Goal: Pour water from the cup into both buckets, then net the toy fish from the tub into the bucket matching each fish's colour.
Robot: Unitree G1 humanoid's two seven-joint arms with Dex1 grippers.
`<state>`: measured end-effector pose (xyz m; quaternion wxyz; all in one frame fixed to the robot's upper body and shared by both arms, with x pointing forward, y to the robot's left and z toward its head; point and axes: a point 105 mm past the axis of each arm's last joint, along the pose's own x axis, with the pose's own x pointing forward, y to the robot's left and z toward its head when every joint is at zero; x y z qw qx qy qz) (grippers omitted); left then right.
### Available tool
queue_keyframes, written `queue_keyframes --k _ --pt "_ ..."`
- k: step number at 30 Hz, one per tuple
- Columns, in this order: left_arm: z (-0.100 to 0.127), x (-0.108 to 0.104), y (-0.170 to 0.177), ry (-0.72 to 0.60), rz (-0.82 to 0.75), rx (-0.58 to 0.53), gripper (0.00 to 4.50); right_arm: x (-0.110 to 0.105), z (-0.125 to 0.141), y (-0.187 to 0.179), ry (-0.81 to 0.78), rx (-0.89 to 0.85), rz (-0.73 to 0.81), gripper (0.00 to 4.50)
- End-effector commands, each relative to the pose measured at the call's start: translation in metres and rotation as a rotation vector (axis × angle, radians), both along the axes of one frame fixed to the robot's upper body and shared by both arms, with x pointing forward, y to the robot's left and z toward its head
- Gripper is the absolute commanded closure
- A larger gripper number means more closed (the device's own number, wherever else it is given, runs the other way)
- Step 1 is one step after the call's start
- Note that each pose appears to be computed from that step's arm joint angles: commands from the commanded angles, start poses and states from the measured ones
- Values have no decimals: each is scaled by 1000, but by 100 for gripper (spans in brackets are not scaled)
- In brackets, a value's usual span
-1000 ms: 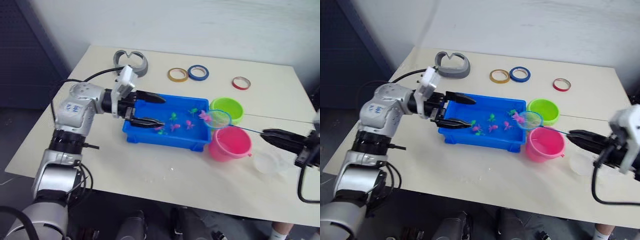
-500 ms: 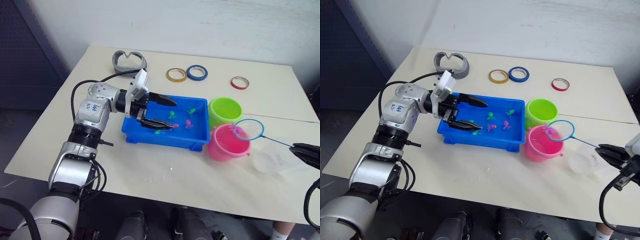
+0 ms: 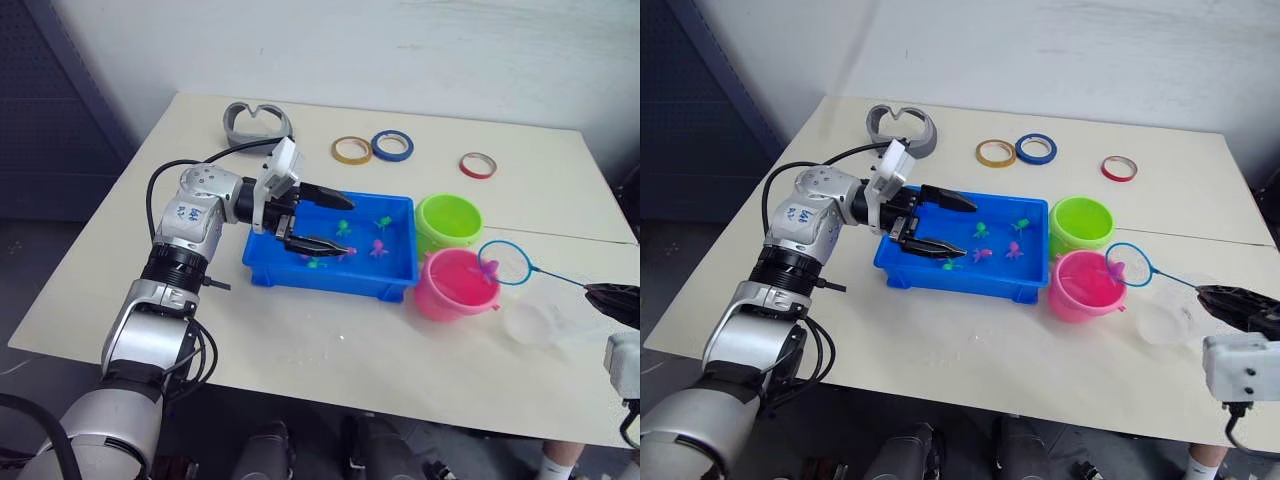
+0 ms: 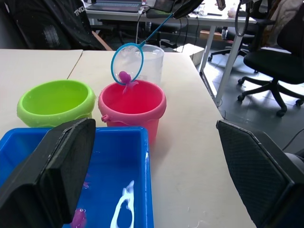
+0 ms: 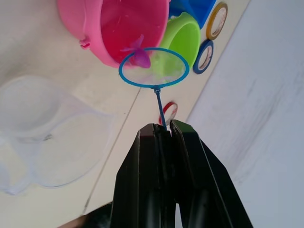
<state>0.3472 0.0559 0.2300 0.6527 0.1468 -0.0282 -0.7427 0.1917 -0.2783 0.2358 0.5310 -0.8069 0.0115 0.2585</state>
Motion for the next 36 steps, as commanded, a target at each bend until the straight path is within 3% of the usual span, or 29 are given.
queue_keyframes --k 1,13,16,19,23,26,30,36 --pt "17 2 1 -57 7 -25 5 1 12 4 -82 -92 89 450" --pt "17 1 7 -59 28 -25 5 1 1 11 -56 -156 211 450" --pt "16 2 8 -62 37 -20 5 9 17 5 -118 -79 162 450" --pt "13 5 15 -67 63 1 5 14 34 9 -123 178 123 450" --pt "11 9 31 -49 136 4 5 31 55 26 -37 644 65 450" --pt "4 7 48 -31 200 25 5 55 58 45 58 777 48 450" --pt "-1 0 64 -23 273 41 5 85 49 77 164 762 88 450" --pt "-4 -6 74 -36 368 53 5 138 17 98 169 458 178 450"
